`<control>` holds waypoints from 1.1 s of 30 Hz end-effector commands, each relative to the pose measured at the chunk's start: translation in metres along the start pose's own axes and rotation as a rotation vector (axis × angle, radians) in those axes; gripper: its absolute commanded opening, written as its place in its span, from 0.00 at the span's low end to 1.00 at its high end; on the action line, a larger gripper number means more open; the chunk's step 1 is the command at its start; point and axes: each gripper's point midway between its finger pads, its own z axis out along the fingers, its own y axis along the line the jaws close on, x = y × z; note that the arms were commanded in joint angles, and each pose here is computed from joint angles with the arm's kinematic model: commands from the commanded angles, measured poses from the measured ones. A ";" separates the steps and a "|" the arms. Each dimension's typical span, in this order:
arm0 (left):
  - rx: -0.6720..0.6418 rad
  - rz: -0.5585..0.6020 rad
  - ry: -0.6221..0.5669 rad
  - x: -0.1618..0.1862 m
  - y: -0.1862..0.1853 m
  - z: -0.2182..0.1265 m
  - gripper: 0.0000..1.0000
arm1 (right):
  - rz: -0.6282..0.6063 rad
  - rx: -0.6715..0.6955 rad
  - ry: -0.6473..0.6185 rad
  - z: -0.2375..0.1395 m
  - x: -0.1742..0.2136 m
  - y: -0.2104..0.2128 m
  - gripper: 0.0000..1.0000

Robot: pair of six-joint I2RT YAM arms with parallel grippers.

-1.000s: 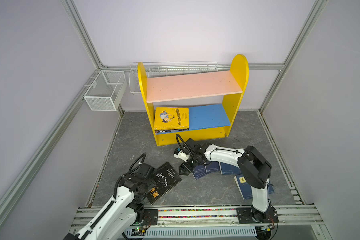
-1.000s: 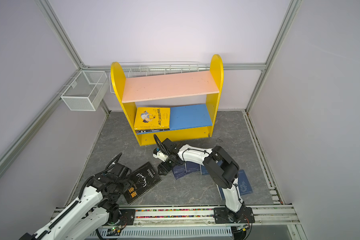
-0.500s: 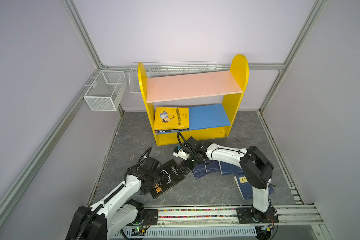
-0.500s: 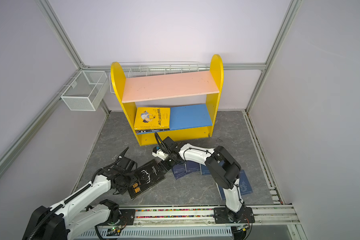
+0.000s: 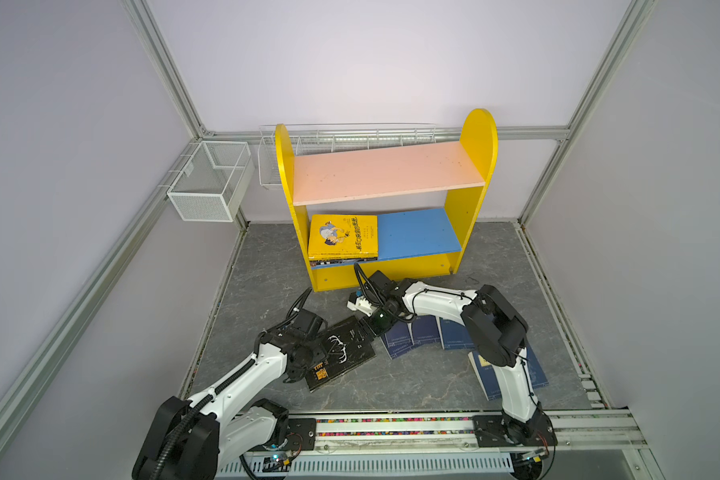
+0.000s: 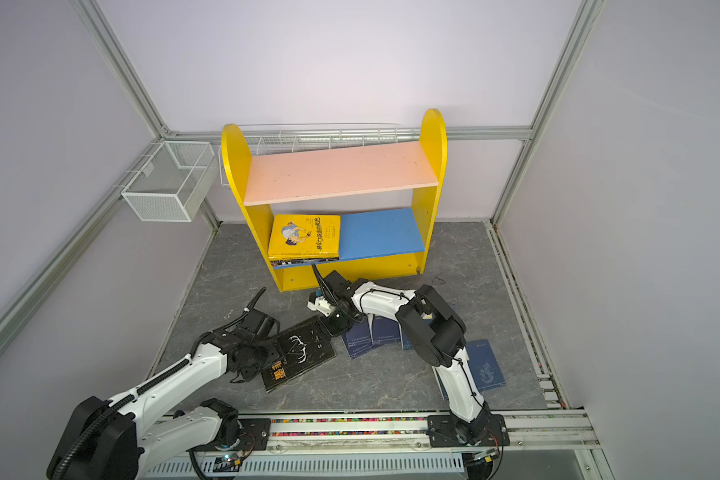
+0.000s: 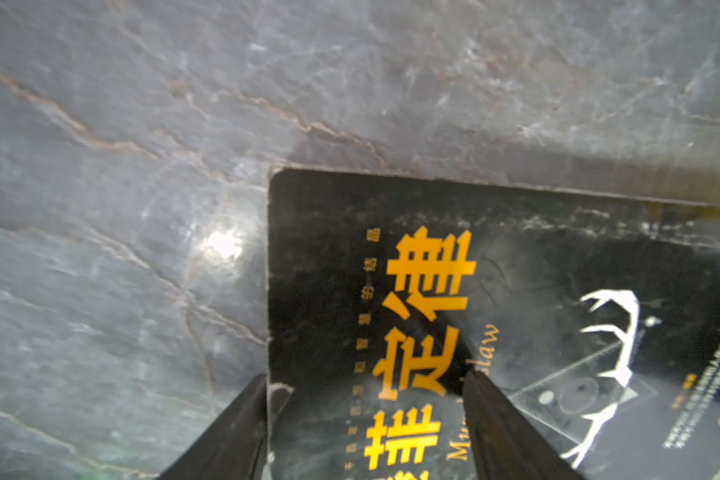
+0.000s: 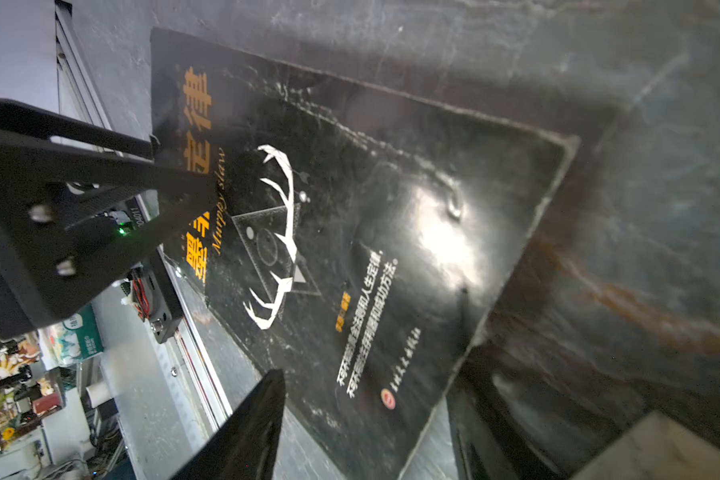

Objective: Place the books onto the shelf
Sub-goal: 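Grasp the black book edge with right gripper while left gripper holds its corner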

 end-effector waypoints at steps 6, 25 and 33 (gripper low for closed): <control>0.175 0.030 -0.095 -0.032 -0.058 -0.014 0.72 | -0.125 -0.146 -0.143 -0.054 -0.029 0.057 0.45; 0.343 -0.009 -0.179 -0.041 -0.075 -0.032 0.72 | -0.121 -0.108 -0.152 -0.045 -0.028 0.051 0.07; 0.466 -0.178 -0.259 -0.048 -0.069 -0.053 0.76 | -0.120 -0.171 -0.273 -0.086 -0.038 0.060 0.07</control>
